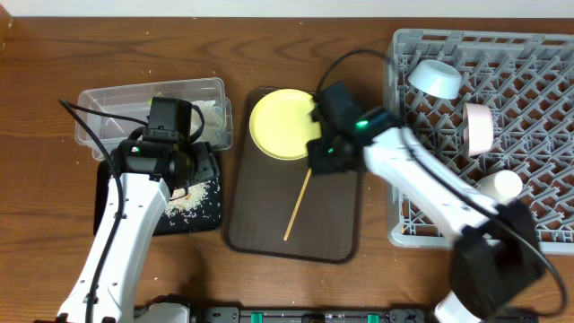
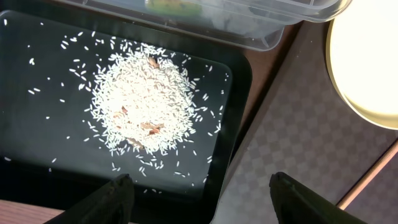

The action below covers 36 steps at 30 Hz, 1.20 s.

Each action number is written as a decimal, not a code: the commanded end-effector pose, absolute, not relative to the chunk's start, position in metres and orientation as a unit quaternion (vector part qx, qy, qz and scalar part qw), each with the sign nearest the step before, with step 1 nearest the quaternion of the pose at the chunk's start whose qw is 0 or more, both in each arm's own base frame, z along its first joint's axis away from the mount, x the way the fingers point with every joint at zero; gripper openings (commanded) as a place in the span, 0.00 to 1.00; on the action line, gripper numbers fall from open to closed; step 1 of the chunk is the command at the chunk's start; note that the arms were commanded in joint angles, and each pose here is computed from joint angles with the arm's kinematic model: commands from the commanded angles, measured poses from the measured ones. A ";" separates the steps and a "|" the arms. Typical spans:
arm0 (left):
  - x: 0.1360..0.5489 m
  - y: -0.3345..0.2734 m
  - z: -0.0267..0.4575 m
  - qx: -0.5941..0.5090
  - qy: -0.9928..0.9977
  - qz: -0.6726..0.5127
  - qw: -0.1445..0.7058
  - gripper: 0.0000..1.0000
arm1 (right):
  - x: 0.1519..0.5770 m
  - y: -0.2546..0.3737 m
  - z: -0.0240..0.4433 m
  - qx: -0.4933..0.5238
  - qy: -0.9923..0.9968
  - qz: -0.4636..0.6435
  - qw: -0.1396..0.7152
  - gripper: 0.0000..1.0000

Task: Sort waste into correct bins and load items into the dishwasher rack
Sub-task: 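Carry the chopstick with the right gripper and drop it in the rack, then grasp the second wooden chopstick with the right gripper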

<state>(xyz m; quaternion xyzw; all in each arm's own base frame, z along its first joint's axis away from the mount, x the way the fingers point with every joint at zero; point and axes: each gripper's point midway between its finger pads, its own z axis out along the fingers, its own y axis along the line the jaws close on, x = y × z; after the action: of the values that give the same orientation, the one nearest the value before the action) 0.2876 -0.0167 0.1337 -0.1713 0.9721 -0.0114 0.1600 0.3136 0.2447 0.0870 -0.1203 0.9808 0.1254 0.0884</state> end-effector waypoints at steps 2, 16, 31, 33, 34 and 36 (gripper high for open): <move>0.289 -0.013 0.138 -0.177 0.970 -0.004 0.168 0.73 | 0.299 0.263 0.056 -0.086 0.989 0.108 0.047 0.49; 0.289 -0.013 0.138 -0.177 0.970 -0.004 0.168 0.73 | 0.286 0.246 0.006 -0.070 0.997 0.007 0.013 0.29; 0.289 -0.013 0.138 -0.178 0.970 -0.004 0.168 0.73 | 0.280 0.276 0.016 -0.077 0.992 0.101 -0.011 0.34; 0.289 -0.013 0.138 -0.177 0.970 -0.004 0.168 0.73 | 0.283 0.278 0.016 -0.079 0.991 0.105 -0.005 0.36; 0.289 -0.013 0.138 -0.177 0.970 -0.004 0.168 0.73 | 0.285 0.279 0.016 -0.079 0.991 0.105 0.000 0.36; 0.289 -0.013 0.138 -0.178 0.970 -0.004 0.168 0.73 | 0.291 0.277 0.016 -0.074 0.993 0.092 0.016 0.36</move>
<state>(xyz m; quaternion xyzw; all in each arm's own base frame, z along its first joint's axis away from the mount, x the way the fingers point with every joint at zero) 0.2876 -0.0167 0.1337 -0.1713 0.9721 -0.0114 0.1600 0.2807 0.2773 0.0100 -0.0831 0.9920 0.0951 -0.0029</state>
